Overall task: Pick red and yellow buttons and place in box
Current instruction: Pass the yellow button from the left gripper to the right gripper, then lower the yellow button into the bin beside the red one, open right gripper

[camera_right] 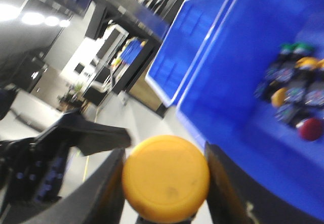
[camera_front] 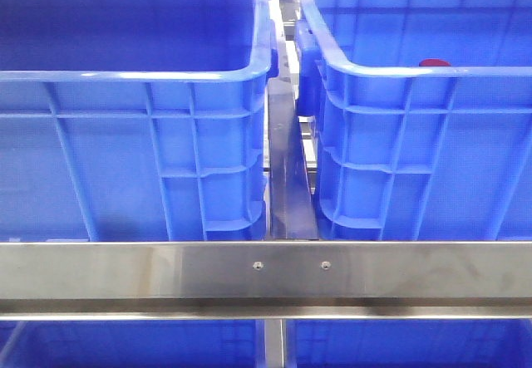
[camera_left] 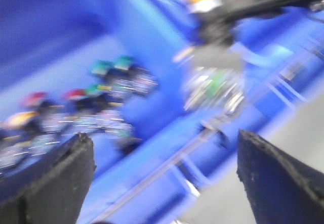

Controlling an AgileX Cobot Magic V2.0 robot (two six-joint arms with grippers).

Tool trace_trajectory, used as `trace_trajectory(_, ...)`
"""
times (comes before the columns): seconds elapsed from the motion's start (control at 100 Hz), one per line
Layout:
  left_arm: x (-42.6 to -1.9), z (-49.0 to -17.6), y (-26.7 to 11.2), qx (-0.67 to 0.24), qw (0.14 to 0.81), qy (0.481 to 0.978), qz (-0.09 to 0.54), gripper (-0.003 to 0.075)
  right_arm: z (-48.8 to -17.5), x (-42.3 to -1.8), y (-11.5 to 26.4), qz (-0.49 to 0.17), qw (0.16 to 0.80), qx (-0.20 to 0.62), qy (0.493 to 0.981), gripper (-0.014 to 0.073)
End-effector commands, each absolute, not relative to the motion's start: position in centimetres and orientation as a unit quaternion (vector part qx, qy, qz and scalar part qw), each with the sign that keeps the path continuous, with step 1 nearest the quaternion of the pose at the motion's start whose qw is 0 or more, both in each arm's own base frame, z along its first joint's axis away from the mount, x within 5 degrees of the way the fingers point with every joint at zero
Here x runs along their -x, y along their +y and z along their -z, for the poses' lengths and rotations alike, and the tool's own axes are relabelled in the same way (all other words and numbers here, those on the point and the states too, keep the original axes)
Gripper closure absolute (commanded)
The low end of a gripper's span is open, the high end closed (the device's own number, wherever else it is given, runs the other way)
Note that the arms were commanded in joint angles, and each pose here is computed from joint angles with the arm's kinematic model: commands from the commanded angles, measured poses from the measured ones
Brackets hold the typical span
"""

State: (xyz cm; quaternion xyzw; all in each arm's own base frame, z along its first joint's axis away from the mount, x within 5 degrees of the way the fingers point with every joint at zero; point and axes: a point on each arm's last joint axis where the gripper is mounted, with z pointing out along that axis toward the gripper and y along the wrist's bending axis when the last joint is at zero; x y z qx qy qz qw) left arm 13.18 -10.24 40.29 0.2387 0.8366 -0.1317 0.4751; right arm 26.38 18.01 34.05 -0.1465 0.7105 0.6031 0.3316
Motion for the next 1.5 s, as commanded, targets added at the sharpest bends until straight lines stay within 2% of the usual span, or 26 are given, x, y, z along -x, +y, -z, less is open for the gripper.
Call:
trace_trajectory(0.0,-12.6,-42.1,-8.9,-0.204,0.526,0.816,0.129,0.0173,-37.6,-26.3,16.7,-0.657,0.367,0.125,0.646,0.0359)
trace_trajectory(0.33,-10.6,-42.7,-4.3,-0.118,0.564,0.815,0.061,0.0173,-37.7,-26.5,15.9,-0.661,0.37,0.126,0.641,0.0359)
trace_trajectory(0.64,-8.0,-40.2,0.1,-0.012,0.554,0.832,0.015,0.0173,-37.8,-26.2,15.9,-0.668,0.365,0.135,0.635,0.0359)
trace_trajectory(0.93,-5.3,-39.3,2.3,-0.005,0.574,0.817,0.056,0.0173,-37.9,-26.2,16.0,-0.671,0.363,0.138,0.632,0.0359)
trace_trajectory(1.23,-4.9,-38.5,1.4,-0.072,0.546,0.827,0.118,0.0181,-37.8,-26.2,16.0,-0.67,0.364,0.139,0.632,0.0359)
trace_trajectory(1.3,-4.9,-38.5,1.2,-0.082,0.543,0.826,0.126,0.0232,-37.9,-26.2,15.9,-0.666,0.369,0.141,0.632,0.0359)
trace_trajectory(1.37,-5.0,-38.6,1.1,-0.091,0.543,0.824,0.132,0.0317,-38.0,-26.2,15.8,-0.652,0.388,0.141,0.636,0.0359)
trace_trajectory(1.49,-5.0,-38.7,1.0,-0.096,0.548,0.819,0.139,0.0525,-38.7,-26.3,14.7,-0.615,0.433,0.134,0.645,0.0359)
